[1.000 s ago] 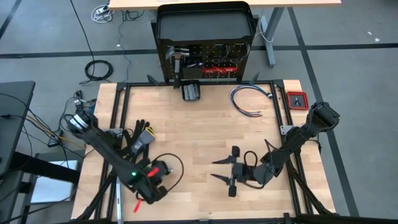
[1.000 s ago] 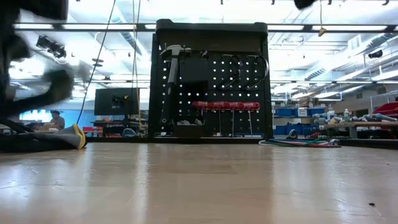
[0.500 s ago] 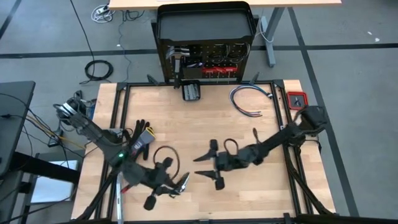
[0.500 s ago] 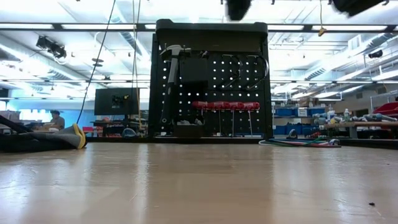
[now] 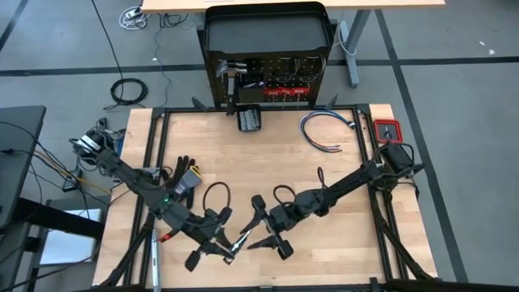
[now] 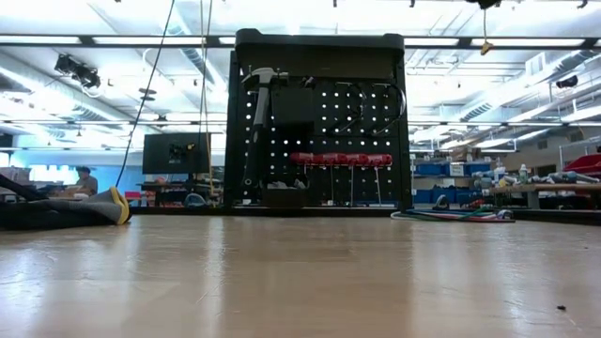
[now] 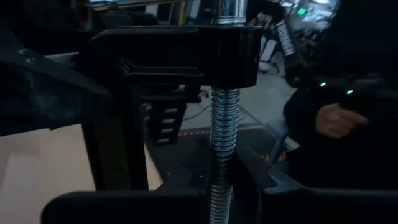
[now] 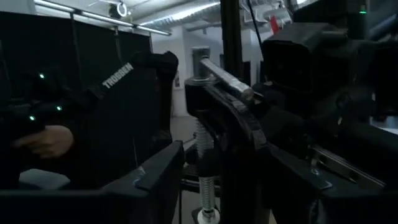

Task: Hang tools onto peg board
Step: Put the black clamp on the on the peg board

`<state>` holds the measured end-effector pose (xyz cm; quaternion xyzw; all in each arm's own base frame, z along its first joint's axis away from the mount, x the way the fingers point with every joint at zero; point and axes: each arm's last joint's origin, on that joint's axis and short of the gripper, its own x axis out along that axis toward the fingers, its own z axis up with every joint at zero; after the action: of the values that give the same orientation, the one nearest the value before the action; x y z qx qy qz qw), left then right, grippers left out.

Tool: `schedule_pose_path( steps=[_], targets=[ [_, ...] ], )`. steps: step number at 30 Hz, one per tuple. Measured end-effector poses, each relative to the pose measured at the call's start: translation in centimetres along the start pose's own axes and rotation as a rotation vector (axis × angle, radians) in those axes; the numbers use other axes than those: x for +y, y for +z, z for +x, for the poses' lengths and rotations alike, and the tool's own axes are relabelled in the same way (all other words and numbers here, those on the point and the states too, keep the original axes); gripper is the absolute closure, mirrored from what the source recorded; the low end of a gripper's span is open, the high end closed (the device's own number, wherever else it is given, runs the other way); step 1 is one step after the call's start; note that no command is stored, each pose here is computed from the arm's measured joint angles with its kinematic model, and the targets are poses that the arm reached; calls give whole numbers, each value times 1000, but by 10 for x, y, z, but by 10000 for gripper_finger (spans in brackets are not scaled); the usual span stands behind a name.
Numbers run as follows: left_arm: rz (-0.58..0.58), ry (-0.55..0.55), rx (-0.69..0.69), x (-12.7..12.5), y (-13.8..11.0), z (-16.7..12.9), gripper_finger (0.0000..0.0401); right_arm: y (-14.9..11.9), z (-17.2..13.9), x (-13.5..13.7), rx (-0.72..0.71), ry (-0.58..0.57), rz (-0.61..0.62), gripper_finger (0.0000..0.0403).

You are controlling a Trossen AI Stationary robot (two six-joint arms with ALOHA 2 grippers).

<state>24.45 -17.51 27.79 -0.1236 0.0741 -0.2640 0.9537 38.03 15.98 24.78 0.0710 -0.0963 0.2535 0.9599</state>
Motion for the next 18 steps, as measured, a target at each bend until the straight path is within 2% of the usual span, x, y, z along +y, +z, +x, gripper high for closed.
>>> schedule_pose_path(
  steps=[5,11,18],
  targets=[
    [-2,-3,5,3,-4,1,364,-1,1,2,20,6,23,224],
    [14,-3,3,3,-4,1,364,0,1,3,12,12,20,322],
    [48,29,-4,4,-4,1,364,0,1,4,13,25,19,329]
  ],
)
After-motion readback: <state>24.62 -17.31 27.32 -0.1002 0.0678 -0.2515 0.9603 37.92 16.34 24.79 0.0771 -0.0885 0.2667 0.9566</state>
